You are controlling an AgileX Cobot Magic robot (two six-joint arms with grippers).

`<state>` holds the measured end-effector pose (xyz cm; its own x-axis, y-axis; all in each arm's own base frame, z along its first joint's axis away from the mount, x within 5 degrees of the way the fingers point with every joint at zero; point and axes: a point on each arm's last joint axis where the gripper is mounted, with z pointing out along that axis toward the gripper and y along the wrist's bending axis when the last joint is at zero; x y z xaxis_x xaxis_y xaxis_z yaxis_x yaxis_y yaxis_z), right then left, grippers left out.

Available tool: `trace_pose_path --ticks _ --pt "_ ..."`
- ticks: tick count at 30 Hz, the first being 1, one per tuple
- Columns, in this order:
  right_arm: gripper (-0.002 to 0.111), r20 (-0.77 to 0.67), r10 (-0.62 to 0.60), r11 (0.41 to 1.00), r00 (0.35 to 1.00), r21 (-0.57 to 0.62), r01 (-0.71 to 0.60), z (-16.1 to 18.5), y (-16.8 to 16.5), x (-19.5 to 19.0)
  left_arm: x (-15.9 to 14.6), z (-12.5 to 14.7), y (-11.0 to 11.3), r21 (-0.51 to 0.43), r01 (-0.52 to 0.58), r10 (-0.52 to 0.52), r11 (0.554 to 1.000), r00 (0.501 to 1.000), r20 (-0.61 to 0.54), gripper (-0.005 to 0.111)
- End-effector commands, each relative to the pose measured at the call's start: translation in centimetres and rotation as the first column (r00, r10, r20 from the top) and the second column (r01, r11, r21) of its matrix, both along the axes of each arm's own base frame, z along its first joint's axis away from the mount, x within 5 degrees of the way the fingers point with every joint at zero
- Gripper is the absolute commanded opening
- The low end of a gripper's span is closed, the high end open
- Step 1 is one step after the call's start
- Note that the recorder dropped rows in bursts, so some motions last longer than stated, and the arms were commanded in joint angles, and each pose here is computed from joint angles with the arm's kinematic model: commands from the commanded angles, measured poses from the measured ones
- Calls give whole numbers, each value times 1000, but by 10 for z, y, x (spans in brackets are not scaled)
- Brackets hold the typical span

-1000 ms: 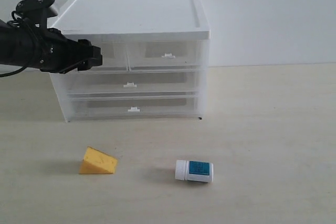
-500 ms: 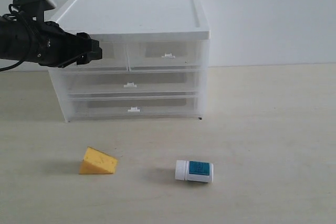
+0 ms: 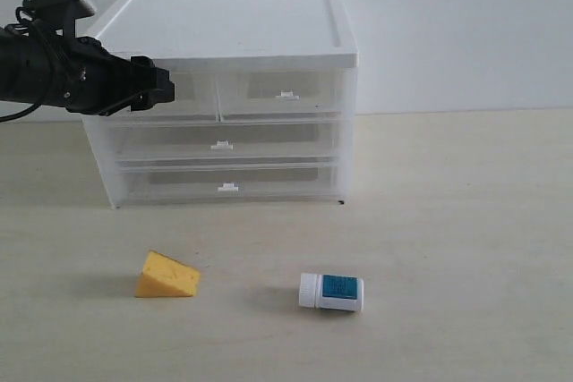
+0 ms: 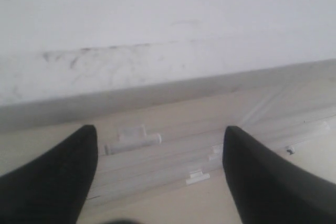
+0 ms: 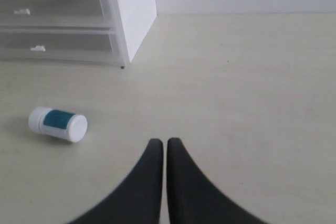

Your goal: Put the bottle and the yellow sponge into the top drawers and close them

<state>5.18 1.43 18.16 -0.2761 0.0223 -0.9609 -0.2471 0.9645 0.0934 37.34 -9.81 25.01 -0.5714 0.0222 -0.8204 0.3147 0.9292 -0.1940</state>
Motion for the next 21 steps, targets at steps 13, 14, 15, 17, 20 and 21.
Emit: trace_pose_path --ticks 13,14,15,17,20,21 --pt "0 289 -69 934 955 355 -40 36 1 2 1 7 1 33 8 -9 999 999 36 64" --pt "0 234 -93 859 968 510 -41 36 1 2 1 7 1 33 8 -9 999 999 36 64" --pt "0 173 -104 770 979 637 -30 36 1 2 1 7 1 36 9 -10 999 999 37 64" --pt "0 158 -113 654 981 755 -46 40 0 1 1 7 1 40 11 -12 999 999 37 64" --pt "0 155 -115 591 981 805 -58 43 0 1 1 7 1 36 11 -12 999 999 35 64" --pt "0 134 -111 561 985 827 -49 42 0 1 1 7 1 32 8 -9 999 999 33 64"
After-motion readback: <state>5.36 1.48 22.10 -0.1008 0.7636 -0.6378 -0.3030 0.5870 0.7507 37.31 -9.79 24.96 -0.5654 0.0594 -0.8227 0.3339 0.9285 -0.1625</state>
